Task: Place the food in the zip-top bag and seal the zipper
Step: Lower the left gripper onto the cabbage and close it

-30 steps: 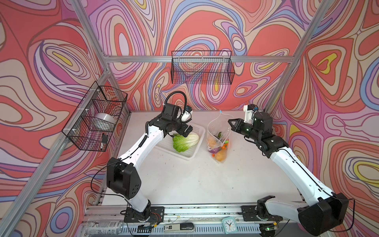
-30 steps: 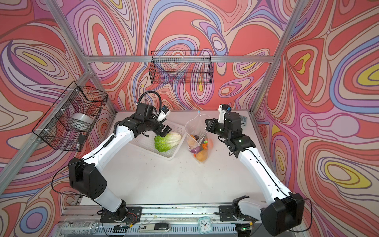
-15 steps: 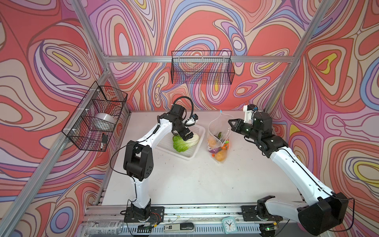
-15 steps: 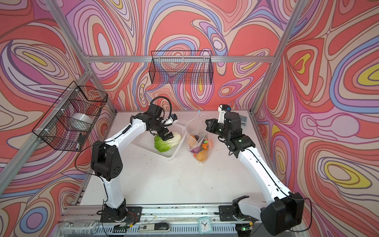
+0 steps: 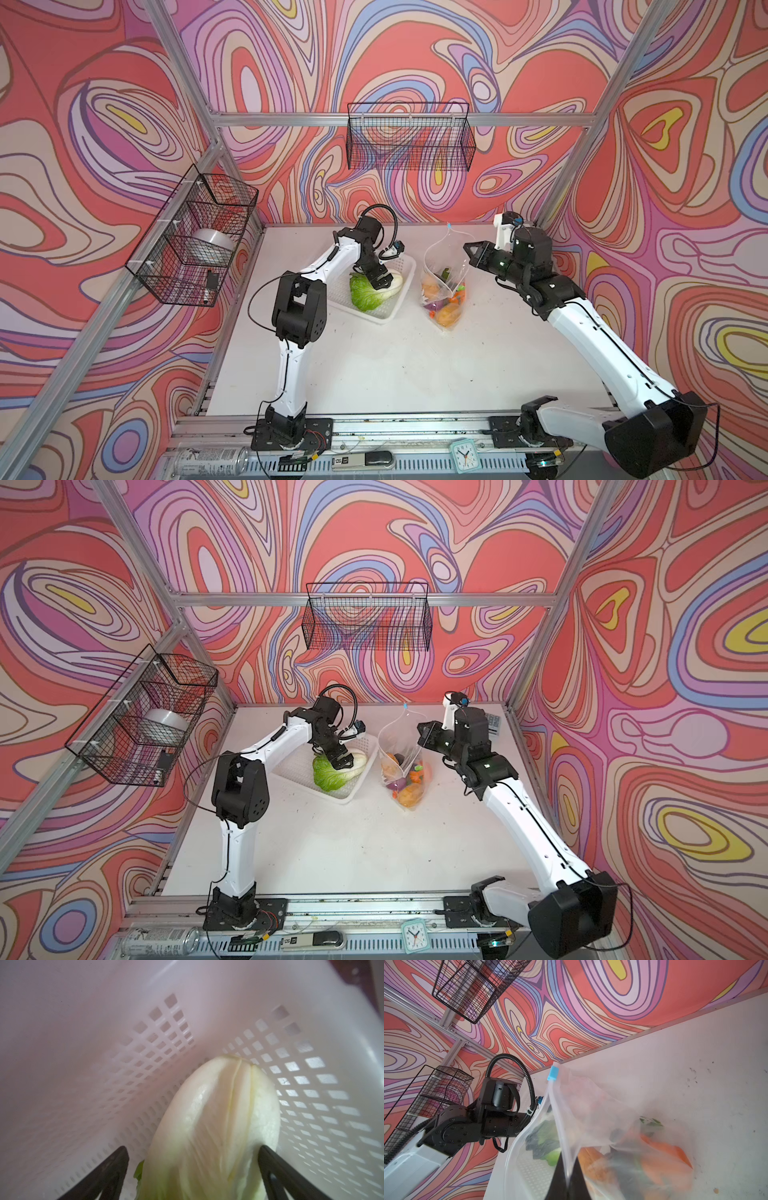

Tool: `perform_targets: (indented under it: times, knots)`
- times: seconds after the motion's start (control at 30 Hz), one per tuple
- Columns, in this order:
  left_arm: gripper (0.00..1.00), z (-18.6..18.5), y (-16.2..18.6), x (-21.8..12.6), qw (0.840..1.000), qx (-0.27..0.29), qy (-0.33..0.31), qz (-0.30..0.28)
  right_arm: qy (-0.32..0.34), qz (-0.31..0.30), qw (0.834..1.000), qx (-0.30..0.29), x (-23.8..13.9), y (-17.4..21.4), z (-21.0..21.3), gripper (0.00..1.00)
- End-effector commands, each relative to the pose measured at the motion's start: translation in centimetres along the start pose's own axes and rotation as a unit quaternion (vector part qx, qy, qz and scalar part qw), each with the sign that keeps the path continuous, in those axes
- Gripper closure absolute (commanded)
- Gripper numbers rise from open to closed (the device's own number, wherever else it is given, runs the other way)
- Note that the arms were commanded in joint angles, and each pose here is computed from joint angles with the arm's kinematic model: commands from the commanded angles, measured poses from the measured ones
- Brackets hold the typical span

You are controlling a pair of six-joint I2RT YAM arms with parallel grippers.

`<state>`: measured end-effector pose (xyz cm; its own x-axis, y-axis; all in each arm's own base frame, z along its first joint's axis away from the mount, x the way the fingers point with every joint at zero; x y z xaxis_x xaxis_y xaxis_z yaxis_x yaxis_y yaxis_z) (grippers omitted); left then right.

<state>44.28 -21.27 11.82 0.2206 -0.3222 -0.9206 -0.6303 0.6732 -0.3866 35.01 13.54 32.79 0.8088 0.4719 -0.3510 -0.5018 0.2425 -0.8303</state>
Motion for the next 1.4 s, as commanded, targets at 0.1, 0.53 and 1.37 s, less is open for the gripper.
perform_targets:
  times: [0.1, 0.53, 1.37]
  knots:
    - [0.00, -0.7, 2.7, 1.5, 0.997, -0.023, 0.028, 0.065, 0.000, -0.021, 1.000, -0.012, -1.0, -1.3, 0.6, 1.00]
    - [0.00, -2.3, 4.6, 2.5, 0.994, -0.036, 0.034, 0.093, -0.011, -0.023, 1.000, -0.005, -0.5, -1.5, 0.9, 1.00]
    - [0.37, -1.4, 3.8, 2.4, 0.997, -0.042, -0.001, 0.063, 0.000, -0.027, 1.000, -0.003, -1.1, -1.6, 0.8, 1.00]
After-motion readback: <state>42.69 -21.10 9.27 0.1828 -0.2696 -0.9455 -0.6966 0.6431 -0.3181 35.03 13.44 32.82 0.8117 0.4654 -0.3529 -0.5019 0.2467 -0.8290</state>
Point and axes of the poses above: each gripper's point midway between its finger pads, its own x axis out along the fingers, its own z axis along the line the jaws close on, y = z × x, the point moved 3 cm from there along -x, back along the fingers, and after that the axes turned 13 degrees about -x, right-handed, at the moved point
